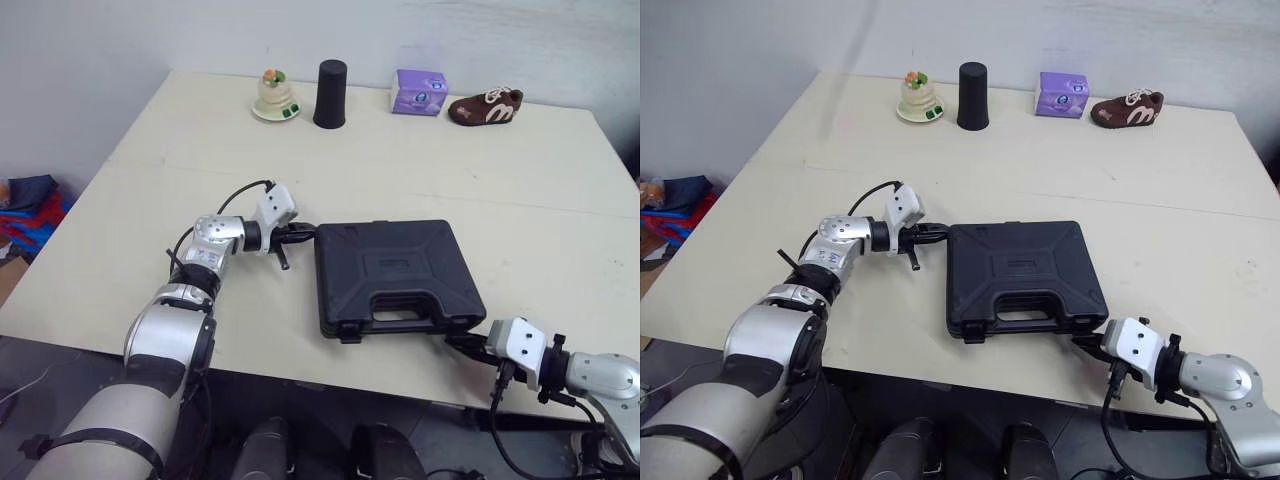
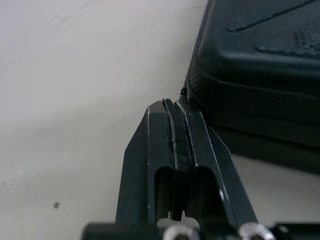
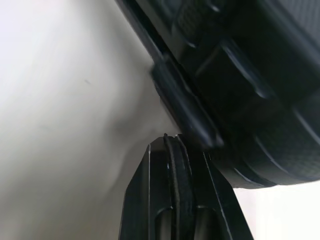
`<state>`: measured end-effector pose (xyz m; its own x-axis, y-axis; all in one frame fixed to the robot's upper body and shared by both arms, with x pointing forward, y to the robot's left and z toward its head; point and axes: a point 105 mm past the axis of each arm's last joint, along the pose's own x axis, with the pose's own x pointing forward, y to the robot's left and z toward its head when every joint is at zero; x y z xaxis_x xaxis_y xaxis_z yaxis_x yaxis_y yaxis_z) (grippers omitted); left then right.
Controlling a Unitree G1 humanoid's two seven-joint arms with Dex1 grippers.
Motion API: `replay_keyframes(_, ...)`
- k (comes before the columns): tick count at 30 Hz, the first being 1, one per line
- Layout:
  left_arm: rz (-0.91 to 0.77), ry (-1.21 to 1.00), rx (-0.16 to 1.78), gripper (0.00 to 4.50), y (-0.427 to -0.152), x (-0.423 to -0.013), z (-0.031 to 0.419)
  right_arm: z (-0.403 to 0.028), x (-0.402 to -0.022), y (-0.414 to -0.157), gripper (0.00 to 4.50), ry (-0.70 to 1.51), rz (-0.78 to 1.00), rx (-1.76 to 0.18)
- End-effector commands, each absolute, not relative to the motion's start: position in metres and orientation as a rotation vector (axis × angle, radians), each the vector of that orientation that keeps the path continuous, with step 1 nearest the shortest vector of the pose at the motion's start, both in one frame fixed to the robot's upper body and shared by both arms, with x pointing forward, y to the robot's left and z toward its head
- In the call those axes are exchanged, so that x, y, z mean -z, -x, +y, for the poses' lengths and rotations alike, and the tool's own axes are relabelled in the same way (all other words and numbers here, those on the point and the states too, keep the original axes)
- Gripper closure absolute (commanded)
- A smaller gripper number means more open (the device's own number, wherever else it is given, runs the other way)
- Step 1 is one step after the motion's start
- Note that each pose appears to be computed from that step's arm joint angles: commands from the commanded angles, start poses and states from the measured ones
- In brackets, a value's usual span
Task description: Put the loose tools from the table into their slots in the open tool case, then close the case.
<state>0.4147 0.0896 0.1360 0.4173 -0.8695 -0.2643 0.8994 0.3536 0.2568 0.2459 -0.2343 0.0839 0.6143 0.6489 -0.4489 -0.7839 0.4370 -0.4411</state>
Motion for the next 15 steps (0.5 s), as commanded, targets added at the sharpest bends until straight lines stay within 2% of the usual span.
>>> replay_keyframes(1,0.025,-0.409,1.22,4.48,-0.405,-0.141,0.087,-0.262,-0.081,-0.256,4.5,0.714,0.267,-0.791)
replay_keyframes(7,0.0,-0.409,1.282,4.48,-0.392,-0.135,0.089,-0.271,-0.085,-0.269,4.5,0.75,0.225,-0.719)
replay_keyframes(15,-0.018,-0.398,1.287,4.48,-0.369,-0.129,0.104,-0.274,-0.079,-0.265,4.5,0.732,0.231,-0.698)
